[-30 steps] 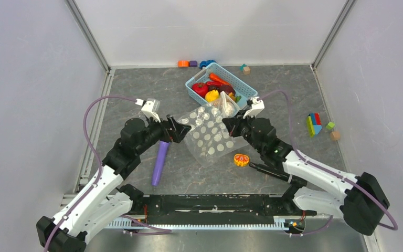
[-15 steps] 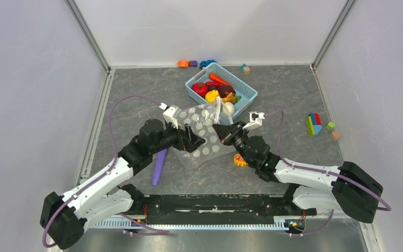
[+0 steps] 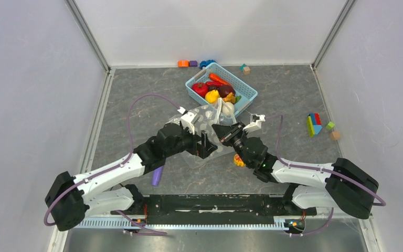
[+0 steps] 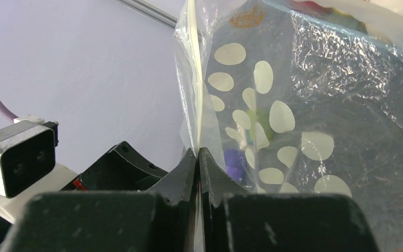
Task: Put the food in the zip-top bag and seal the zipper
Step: Pick up the zipper food storage bag at the center of the board.
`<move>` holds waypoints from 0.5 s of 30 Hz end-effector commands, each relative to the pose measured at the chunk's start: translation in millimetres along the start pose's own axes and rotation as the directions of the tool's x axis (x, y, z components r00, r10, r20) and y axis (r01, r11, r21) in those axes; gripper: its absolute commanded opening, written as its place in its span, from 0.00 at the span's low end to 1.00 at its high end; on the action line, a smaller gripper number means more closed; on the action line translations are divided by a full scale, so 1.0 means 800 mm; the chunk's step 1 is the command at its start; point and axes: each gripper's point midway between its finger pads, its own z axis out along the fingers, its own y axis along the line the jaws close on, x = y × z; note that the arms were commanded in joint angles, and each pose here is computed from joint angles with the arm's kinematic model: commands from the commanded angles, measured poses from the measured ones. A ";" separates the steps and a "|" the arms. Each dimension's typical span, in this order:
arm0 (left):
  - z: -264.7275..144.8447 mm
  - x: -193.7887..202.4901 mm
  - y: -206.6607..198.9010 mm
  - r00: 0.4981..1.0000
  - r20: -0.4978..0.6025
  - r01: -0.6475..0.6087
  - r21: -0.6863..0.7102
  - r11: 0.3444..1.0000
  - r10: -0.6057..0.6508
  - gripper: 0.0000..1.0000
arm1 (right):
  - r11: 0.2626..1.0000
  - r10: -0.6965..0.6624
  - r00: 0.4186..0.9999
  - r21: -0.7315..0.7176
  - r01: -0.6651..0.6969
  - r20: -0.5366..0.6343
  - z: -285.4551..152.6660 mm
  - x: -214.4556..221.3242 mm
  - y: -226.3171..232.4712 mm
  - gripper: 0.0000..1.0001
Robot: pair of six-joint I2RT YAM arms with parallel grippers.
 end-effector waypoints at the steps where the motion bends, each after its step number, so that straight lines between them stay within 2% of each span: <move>1: 0.014 -0.035 0.002 0.990 0.078 -0.110 -0.110 0.988 0.119 1.00 | 0.996 0.084 0.996 -0.033 -0.083 0.030 0.003 -0.008 0.019 0.09; 5: 0.033 -0.031 0.010 0.989 0.052 -0.128 -0.187 0.974 0.140 1.00 | 0.994 0.100 0.995 -0.038 -0.100 0.015 0.003 -0.004 0.020 0.10; 7: 0.041 -0.031 0.009 0.988 0.046 -0.137 -0.204 0.969 0.149 0.92 | 0.993 0.114 0.993 -0.042 -0.113 0.010 0.001 -0.003 0.020 0.10; 11: 0.052 -0.035 0.009 0.989 0.056 -0.121 -0.230 0.966 0.137 0.52 | 0.990 0.130 0.991 -0.045 -0.130 0.001 -0.002 -0.001 0.018 0.11; 14: 0.054 -0.037 0.008 0.989 0.077 -0.106 -0.228 0.968 0.127 0.29 | 0.989 0.143 0.990 -0.047 -0.143 0.001 -0.004 -0.002 0.017 0.12; 15: 0.054 -0.038 0.008 0.989 0.085 -0.102 -0.227 0.969 0.124 0.16 | 0.989 0.144 0.990 -0.047 -0.143 0.003 -0.005 -0.002 0.016 0.12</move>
